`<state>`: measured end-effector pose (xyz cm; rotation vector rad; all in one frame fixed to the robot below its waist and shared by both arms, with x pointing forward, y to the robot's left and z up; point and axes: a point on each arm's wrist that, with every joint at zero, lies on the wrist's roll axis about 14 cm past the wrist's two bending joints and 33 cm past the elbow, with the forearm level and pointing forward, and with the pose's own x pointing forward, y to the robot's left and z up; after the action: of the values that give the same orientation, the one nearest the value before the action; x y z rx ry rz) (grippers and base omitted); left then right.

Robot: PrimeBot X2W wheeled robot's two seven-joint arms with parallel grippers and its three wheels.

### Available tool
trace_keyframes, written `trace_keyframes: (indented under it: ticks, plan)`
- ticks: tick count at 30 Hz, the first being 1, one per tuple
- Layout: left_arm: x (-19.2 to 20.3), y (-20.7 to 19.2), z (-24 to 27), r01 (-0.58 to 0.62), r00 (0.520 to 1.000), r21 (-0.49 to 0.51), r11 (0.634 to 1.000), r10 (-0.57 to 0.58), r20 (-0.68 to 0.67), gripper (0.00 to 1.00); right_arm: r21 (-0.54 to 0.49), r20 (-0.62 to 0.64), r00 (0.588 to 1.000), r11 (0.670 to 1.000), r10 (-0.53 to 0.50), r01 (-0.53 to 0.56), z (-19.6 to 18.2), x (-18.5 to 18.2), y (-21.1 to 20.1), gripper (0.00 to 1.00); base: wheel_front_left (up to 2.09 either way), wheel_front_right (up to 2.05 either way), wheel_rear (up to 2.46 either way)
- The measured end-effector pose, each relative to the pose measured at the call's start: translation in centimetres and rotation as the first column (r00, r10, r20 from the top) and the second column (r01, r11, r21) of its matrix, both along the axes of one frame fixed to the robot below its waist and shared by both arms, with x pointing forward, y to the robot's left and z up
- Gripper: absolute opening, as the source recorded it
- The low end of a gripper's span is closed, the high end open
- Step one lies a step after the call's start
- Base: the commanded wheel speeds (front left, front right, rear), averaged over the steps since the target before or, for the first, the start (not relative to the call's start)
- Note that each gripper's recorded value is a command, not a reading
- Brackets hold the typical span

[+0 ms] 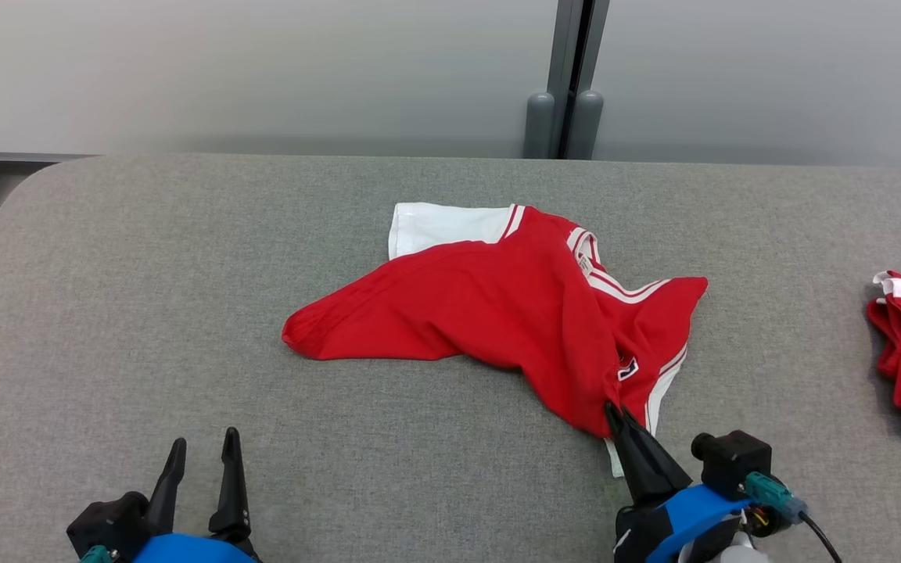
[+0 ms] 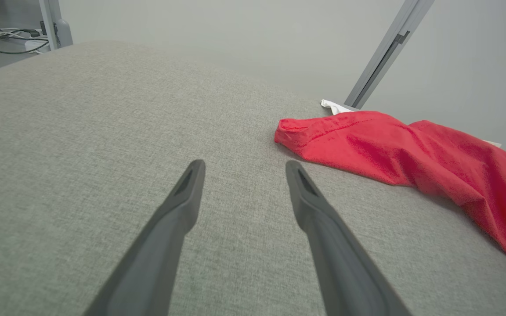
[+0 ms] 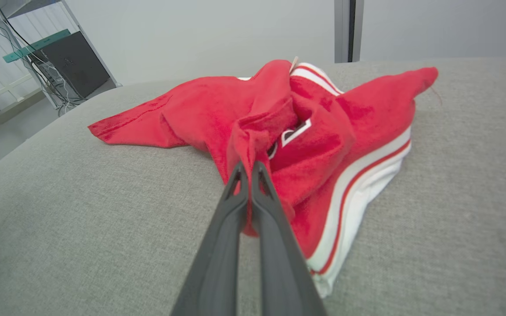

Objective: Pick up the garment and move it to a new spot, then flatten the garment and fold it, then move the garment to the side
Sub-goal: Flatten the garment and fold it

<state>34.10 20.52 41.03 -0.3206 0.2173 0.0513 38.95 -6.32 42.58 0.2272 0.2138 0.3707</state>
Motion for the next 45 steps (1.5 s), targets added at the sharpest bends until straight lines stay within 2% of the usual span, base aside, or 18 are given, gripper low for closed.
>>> trace_keyframes:
  ticks: [8,13,14,15,16,21,25,28,31,34,38,45]
  plan:
    - [0.0,-0.6,0.2,0.018,1.000,-0.004,1.000,-0.018,0.006,1.00,0.038,0.124,0.991,0.998,0.052,-0.057,4.0,1.7,2.2,0.00,0.00,0.00,0.00]
    - [-0.7,-0.4,1.0,0.001,1.000,-0.014,1.000,0.000,0.028,1.00,0.009,0.230,0.956,0.981,0.185,-0.192,7.3,2.9,6.7,0.00,0.00,0.00,0.00]
    - [-1.0,-0.1,1.0,-0.010,1.000,-0.015,1.000,0.010,0.028,1.00,-0.012,0.233,0.946,0.973,0.226,-0.229,7.3,2.9,7.9,0.05,0.00,0.00,0.00]
    - [-1.4,0.1,0.9,-0.017,1.000,-0.016,1.000,0.017,0.025,1.00,-0.036,0.224,0.937,0.964,0.266,-0.265,6.9,2.8,9.0,0.64,0.00,0.00,0.00]
    - [-1.8,0.4,0.8,-0.027,0.999,-0.014,1.000,0.028,0.020,1.00,-0.042,0.220,0.929,0.954,0.298,-0.296,6.8,2.6,10.1,1.00,0.00,0.00,0.00]
    - [-3.3,1.8,0.2,-0.079,0.997,-0.012,0.997,0.079,-0.007,1.00,-0.055,0.208,0.881,0.904,0.425,-0.423,6.6,2.0,14.5,1.00,0.00,0.00,0.00]
    - [-3.8,2.7,-0.3,-0.108,0.994,-0.011,0.994,0.108,-0.025,1.00,-0.019,0.208,0.882,0.903,0.423,-0.428,6.7,2.1,14.9,1.00,0.00,0.00,0.00]
    - [-3.6,2.4,-0.4,-0.098,0.995,-0.013,0.995,0.098,-0.028,1.00,0.006,0.196,0.916,0.933,0.351,-0.359,6.3,2.5,12.6,1.00,0.00,0.00,0.00]
    - [-2.8,1.5,-0.1,-0.068,0.998,-0.019,0.998,0.068,-0.012,1.00,0.012,0.138,0.960,0.969,0.243,-0.247,4.3,2.5,8.8,1.00,0.00,0.00,0.00]
    - [-2.2,0.4,0.2,-0.032,0.999,-0.021,0.999,0.032,-0.001,1.00,-0.015,0.068,0.988,0.990,0.141,-0.140,1.8,1.7,4.8,1.00,0.00,0.00,0.00]
    - [-1.3,-0.8,0.5,0.010,1.000,-0.021,1.000,-0.009,0.012,1.00,-0.065,-0.016,0.998,0.996,0.060,-0.061,-1.2,-0.1,1.3,1.00,0.00,0.00,0.00]
    - [-1.0,-1.3,0.4,0.032,0.999,-0.014,0.999,-0.031,0.011,1.00,-0.086,-0.131,0.991,0.996,0.008,-0.019,-4.7,-2.6,-0.7,1.00,0.00,0.00,0.00]
